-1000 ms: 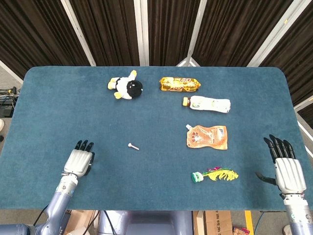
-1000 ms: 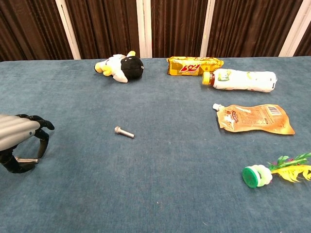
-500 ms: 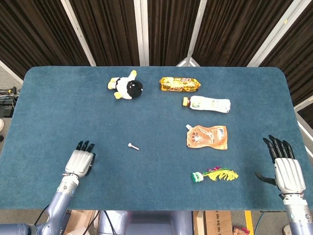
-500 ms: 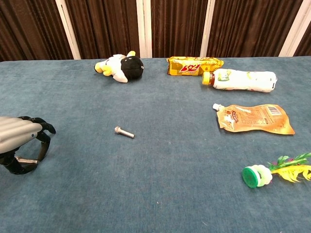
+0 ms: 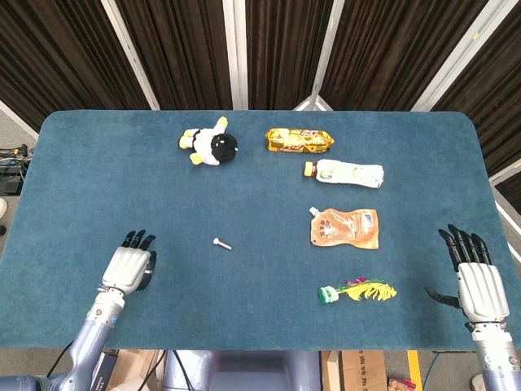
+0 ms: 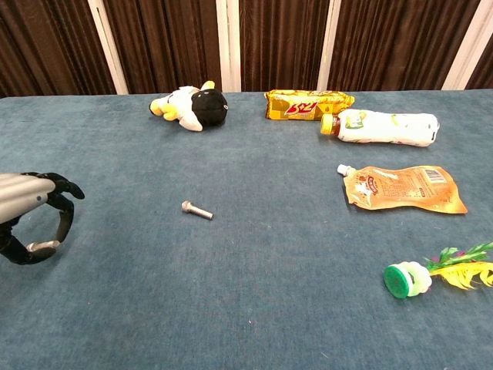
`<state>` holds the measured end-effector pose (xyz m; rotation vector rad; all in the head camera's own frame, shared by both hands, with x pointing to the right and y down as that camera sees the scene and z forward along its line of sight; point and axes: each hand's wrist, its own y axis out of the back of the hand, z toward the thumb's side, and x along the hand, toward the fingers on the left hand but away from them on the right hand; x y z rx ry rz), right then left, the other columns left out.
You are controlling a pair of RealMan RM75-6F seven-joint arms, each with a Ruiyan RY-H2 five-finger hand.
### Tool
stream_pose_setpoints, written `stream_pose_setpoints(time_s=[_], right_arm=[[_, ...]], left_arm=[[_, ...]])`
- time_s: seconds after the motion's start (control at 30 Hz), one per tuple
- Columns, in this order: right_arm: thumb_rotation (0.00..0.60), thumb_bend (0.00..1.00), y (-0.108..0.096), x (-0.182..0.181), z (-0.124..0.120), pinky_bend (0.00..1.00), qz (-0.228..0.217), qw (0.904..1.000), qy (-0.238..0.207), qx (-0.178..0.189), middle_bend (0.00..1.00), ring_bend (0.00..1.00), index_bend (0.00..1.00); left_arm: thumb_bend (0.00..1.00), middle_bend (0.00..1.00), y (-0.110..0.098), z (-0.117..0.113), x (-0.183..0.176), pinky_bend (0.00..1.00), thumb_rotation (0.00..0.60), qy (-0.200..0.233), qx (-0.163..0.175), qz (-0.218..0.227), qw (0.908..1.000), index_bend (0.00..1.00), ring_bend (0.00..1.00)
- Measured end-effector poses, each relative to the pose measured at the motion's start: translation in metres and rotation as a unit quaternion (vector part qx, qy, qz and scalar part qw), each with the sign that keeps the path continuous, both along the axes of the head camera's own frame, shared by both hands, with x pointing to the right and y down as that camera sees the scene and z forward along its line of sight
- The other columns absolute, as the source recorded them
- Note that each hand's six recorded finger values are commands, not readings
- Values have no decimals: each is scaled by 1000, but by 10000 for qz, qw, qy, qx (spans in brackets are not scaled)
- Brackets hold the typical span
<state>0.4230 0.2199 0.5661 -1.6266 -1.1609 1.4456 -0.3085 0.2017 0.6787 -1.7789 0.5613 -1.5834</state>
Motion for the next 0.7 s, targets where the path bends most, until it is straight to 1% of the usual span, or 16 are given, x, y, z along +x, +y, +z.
stream_pose_setpoints(time_s=[0.2,0.33,0.43,0.57,0.7], right_arm=[[600,114,0,-1,0,0,-9,10000,15,10,68,62,105],[600,114,1,-3,2,0,-24,10000,32,-6,68,62,106],[600,114,2,-4,4,0,-46,10000,46,-42,68,62,106],[600,115,3,-5,6,0,-68,9999,52,-86,68,62,105],[600,115,2,-5,7,0,-61,9999,52,-92,68,62,106]], left_arm=[[533,121,0,-4,-16,0,600,542,2,-450,9975,571,0],[533,121,-1,-4,-28,0,600,973,-29,-766,9923,571,0],[533,122,-3,-2,-34,0,600,1255,-46,-921,9878,572,0],[533,123,-9,1,-35,0,600,1617,-61,-1037,9814,572,0],[533,122,-15,0,-28,0,600,1954,22,-1042,9752,572,0]])
